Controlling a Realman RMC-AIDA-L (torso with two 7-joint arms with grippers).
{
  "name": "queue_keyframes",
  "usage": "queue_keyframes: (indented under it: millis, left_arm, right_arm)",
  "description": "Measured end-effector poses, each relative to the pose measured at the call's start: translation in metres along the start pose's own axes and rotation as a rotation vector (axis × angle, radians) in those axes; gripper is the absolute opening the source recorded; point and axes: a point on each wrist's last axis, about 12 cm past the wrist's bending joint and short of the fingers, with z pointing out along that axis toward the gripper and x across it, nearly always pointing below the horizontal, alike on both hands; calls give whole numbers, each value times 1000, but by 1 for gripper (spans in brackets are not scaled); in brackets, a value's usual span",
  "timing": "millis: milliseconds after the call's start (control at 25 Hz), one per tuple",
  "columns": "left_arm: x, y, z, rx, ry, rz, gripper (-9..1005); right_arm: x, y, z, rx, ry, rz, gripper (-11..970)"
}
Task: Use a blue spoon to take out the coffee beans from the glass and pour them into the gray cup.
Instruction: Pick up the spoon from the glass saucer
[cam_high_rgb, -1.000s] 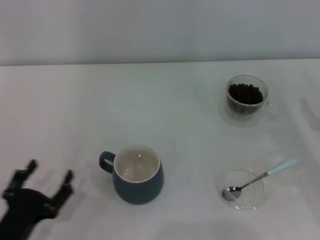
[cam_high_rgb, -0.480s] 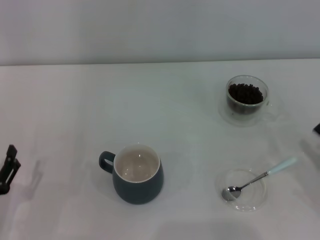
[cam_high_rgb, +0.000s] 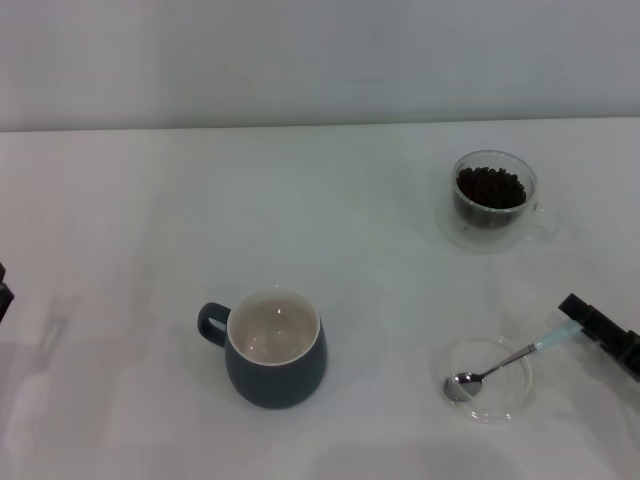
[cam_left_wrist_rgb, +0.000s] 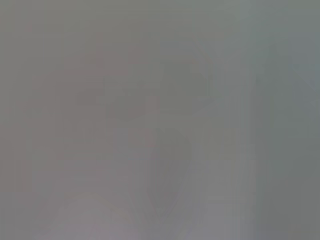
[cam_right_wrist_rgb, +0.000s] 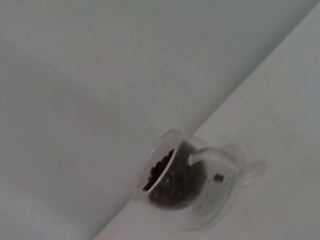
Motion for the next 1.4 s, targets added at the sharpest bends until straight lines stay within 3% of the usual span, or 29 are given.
queue_keyframes:
  millis: [440, 680, 1080, 1400]
  left_arm:
    - [2, 5, -3, -31, 17, -49, 861]
    - [2, 5, -4, -32, 17, -50, 861]
    - [3, 5, -4, -32, 17, -52, 862]
    - [3, 5, -6, -35, 20, -52, 862]
  right_arm:
    - [3, 5, 4, -32, 19, 16, 771]
    - [5, 7, 4, -47, 37, 31, 569]
    - [6, 13, 4, -94, 43, 32, 152]
    - [1, 19, 5, -143, 2, 44, 150]
